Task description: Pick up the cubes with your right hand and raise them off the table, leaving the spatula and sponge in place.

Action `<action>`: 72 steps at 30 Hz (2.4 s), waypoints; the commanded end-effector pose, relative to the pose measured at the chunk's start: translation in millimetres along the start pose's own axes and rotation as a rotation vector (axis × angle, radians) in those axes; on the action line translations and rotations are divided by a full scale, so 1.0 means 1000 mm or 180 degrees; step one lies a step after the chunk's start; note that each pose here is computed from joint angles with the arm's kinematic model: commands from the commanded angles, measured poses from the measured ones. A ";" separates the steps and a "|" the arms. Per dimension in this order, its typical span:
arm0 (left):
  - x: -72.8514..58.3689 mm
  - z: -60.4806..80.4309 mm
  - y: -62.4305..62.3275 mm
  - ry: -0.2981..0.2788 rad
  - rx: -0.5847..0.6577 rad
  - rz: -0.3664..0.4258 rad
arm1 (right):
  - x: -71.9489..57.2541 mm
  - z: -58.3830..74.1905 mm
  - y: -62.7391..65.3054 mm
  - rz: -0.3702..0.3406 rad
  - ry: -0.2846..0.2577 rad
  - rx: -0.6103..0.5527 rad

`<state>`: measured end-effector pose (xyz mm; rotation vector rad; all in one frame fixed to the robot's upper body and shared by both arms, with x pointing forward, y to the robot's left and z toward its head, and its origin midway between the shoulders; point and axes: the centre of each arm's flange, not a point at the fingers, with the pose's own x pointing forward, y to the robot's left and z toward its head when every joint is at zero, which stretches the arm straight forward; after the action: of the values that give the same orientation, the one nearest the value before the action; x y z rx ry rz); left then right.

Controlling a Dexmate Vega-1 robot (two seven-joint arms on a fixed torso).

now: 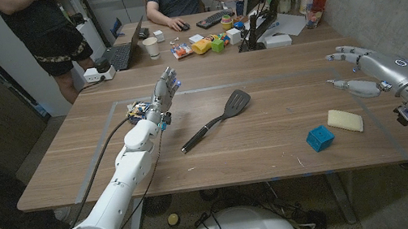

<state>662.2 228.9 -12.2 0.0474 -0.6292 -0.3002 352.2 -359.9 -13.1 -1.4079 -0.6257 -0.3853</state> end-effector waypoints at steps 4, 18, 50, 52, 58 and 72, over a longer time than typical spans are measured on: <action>-0.002 0.000 -0.001 0.0003 -0.0003 0.0001 | 0.007 0.004 0.015 0.0437 0.0045 -0.0194; -0.005 -0.002 -0.001 0.0012 -0.0012 0.0018 | 0.013 0.004 0.027 0.0829 0.0134 -0.0336; -0.003 -0.007 0.003 0.0075 -0.0165 -0.0043 | 0.029 0.001 0.062 0.1839 0.0087 -0.0216; -0.003 -0.007 0.003 0.0075 -0.0148 -0.0042 | 0.029 0.002 0.064 0.1894 0.0071 -0.0215; -0.003 -0.008 0.003 0.0099 -0.0151 -0.0054 | 0.028 0.004 0.075 0.2117 0.0060 -0.0179; -0.003 -0.009 0.008 0.0108 -0.0159 -0.0029 | 0.034 0.004 0.077 0.2243 0.0126 -0.0270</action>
<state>666.3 232.7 -20.1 0.0117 -0.5904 -0.3290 417.6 -341.9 -52.2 -1.5810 -0.1120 0.0982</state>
